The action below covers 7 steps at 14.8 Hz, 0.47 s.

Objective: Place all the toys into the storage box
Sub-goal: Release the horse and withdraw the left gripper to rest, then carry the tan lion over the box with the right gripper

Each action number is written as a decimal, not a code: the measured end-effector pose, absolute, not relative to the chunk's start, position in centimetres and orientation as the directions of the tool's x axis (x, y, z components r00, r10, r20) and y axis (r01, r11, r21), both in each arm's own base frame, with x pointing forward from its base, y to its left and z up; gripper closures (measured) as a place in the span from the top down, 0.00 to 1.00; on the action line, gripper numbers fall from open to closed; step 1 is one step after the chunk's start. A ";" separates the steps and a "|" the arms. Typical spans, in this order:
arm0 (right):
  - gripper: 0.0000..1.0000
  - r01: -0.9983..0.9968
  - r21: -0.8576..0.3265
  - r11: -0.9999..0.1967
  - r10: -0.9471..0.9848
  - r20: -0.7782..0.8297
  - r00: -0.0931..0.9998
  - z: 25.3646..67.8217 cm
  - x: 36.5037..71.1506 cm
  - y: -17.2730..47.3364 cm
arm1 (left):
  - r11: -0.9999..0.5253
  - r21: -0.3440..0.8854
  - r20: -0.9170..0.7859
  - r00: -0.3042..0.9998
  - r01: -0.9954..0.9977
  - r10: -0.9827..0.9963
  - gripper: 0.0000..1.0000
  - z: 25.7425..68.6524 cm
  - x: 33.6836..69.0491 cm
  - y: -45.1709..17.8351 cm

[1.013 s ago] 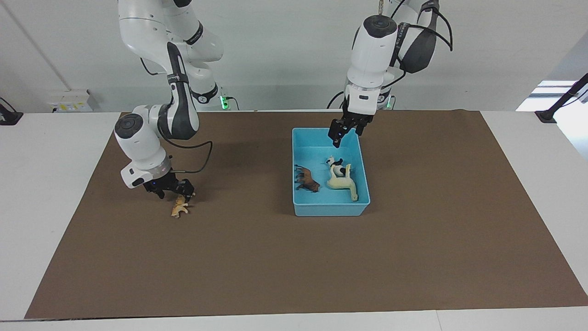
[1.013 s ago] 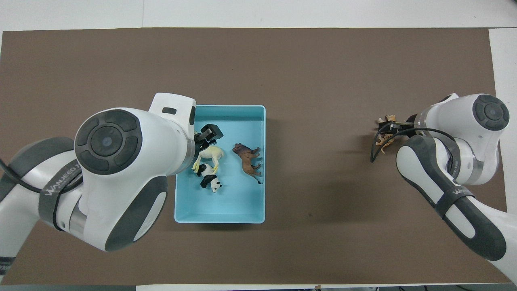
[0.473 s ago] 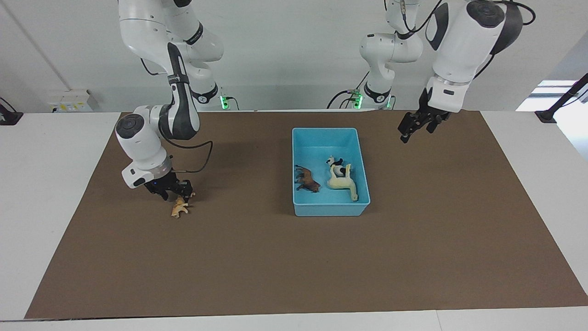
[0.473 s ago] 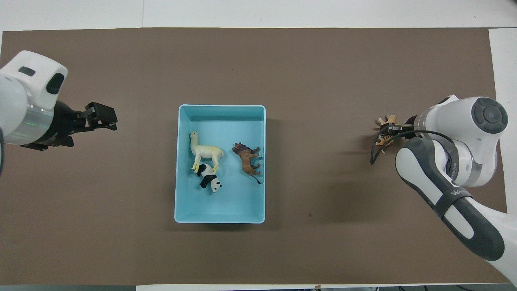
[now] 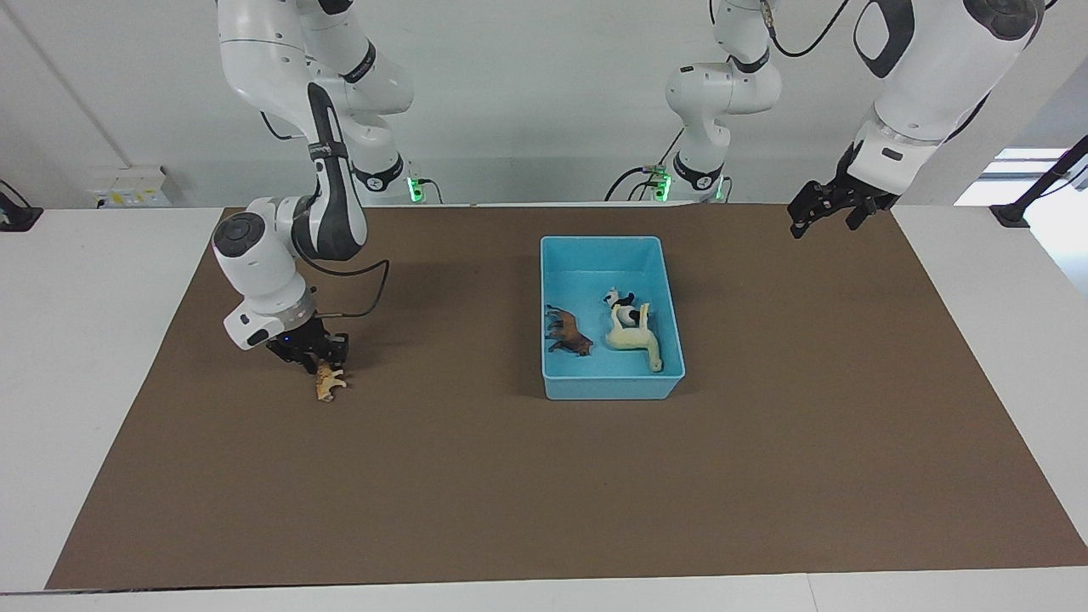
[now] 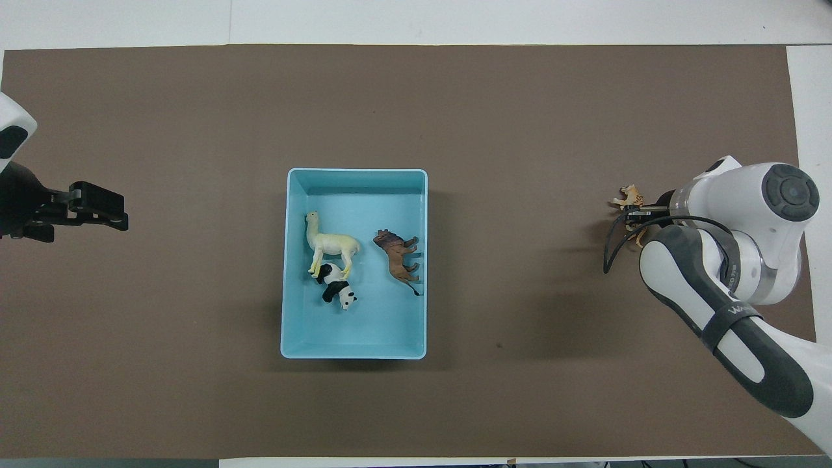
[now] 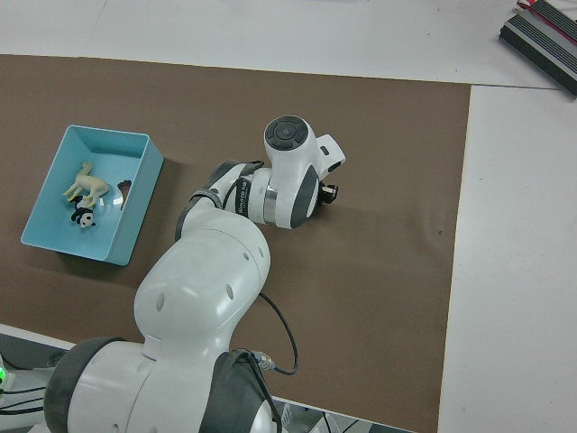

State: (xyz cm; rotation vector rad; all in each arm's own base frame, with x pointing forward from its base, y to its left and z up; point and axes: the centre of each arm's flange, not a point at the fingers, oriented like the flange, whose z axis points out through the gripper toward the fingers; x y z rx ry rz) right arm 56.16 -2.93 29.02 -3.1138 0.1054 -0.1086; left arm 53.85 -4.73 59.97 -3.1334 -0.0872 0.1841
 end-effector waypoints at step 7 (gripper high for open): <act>0.36 -0.093 -0.037 -0.995 -0.091 -0.039 0.995 37.3 59.6 0.5 | -1.000 0.006 -0.184 0.983 0.007 0.006 1.00 59.6 55.9 -5.7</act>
